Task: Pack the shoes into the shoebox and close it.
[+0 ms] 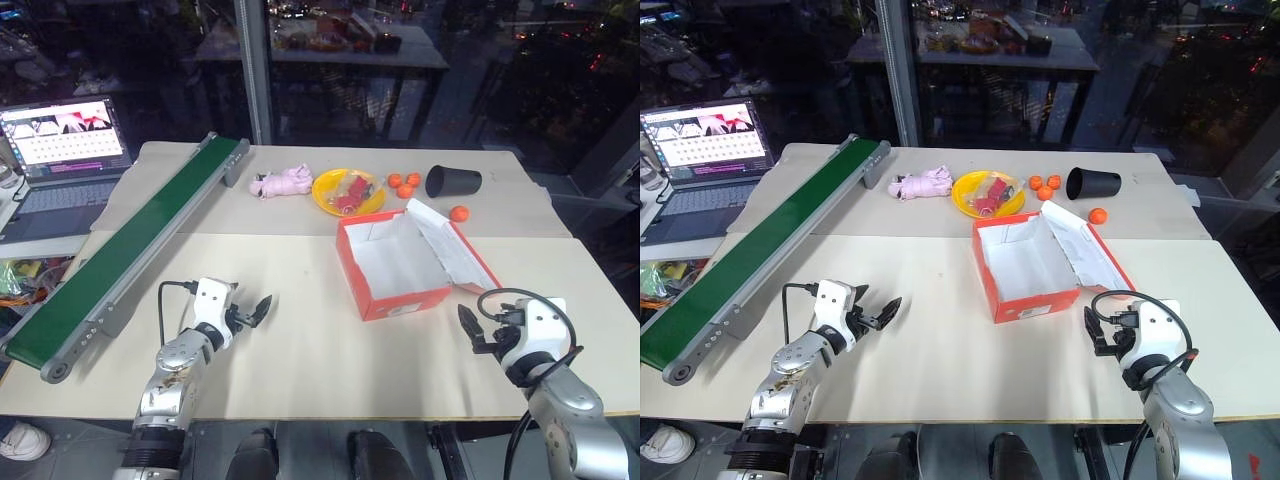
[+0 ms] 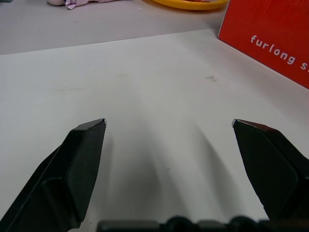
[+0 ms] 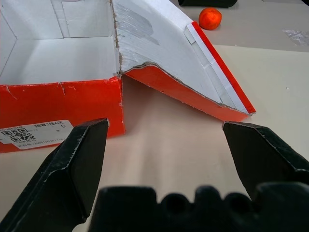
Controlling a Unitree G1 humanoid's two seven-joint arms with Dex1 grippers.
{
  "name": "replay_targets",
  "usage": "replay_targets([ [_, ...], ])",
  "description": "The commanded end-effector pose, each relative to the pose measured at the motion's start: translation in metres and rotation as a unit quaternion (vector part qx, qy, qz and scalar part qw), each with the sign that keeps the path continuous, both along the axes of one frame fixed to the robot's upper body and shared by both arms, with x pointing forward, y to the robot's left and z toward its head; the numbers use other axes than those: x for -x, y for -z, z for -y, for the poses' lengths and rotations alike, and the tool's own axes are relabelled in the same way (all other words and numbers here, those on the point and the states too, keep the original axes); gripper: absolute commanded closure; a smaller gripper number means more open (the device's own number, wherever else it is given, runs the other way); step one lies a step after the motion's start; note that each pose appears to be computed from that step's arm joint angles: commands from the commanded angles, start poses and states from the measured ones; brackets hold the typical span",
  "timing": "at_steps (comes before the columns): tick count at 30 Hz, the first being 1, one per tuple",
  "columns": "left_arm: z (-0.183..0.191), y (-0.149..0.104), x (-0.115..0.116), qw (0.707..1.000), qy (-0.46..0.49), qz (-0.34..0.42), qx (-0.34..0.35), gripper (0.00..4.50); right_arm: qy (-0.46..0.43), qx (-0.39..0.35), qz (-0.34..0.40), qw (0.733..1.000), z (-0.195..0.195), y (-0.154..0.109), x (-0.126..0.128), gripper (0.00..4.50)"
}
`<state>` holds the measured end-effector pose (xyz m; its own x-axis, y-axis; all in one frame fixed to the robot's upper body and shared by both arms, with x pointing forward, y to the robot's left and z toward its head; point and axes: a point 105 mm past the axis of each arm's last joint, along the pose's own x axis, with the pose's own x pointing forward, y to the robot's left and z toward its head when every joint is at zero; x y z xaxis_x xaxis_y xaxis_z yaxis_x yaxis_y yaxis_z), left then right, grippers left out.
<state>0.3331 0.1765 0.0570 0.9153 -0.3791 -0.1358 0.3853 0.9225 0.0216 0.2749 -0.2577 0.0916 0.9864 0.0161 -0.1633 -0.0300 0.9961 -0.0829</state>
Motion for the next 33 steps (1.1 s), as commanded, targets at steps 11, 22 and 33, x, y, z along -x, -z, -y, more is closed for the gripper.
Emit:
replay_targets([
  [11, 0.011, -0.095, -0.051, 0.992, 0.06, 0.105, 0.025, 0.0, 0.057, 0.074, 0.114, 0.989, 0.041, -0.098, 0.013, 0.04],
  [22, 0.01, -0.158, -0.045, 0.988, 0.013, 0.152, 0.011, 0.0, -0.135, 0.067, 0.139, 0.979, -0.042, -0.154, -0.045, 0.04],
  [33, -0.026, -0.127, -0.019, 0.993, -0.06, 0.103, -0.014, 0.0, -0.334, 0.011, 0.062, 0.941, -0.131, -0.107, -0.049, 0.04],
])
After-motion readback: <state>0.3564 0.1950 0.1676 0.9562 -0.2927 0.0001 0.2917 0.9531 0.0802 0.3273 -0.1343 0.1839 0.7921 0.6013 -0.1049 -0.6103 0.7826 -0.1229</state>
